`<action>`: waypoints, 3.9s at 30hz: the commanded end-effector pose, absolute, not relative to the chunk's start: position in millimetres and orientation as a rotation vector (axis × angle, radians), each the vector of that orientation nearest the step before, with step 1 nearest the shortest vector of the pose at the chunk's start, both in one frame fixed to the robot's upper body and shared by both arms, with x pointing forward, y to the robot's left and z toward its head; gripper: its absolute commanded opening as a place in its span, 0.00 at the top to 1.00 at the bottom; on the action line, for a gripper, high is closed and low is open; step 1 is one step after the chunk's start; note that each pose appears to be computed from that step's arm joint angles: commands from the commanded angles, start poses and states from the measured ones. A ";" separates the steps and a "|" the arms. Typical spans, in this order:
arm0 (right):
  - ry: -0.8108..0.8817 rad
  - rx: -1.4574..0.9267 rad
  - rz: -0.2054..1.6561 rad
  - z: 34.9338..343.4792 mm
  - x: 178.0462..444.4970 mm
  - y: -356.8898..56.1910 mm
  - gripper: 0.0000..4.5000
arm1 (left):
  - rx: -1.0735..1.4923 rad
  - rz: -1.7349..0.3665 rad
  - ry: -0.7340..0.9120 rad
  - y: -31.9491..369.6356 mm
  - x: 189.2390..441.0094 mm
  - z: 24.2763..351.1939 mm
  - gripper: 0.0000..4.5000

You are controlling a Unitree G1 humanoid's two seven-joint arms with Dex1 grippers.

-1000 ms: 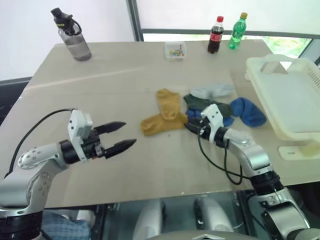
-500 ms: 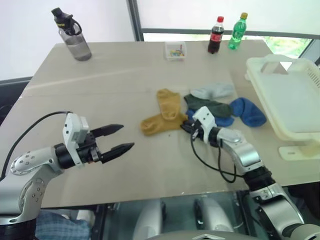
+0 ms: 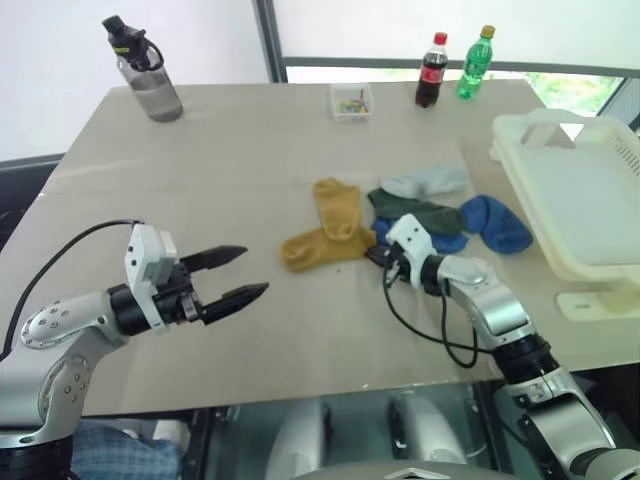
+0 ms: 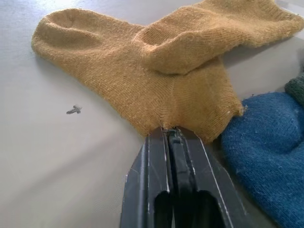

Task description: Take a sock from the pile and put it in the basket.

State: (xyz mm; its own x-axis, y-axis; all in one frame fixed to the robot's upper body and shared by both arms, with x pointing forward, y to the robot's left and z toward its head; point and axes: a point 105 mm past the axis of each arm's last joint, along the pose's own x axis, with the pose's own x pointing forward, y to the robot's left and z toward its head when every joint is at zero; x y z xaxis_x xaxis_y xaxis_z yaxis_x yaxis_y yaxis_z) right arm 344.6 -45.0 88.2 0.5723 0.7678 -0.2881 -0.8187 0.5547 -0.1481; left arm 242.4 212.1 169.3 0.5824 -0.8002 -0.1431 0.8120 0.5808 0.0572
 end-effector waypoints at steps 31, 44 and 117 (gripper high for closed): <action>0.350 -0.253 1.112 112.3 258.2 -98.3 0.54 | 0.155 -0.987 0.082 207.6 243.6 175.5 0.08; 0.367 0.094 0.961 133.7 287.2 -95.9 0.54 | 0.159 -0.997 0.075 206.3 247.0 175.5 0.08; 0.365 0.000 1.136 212.0 347.9 6.4 0.99 | 0.185 -1.028 0.041 194.8 257.6 178.3 0.08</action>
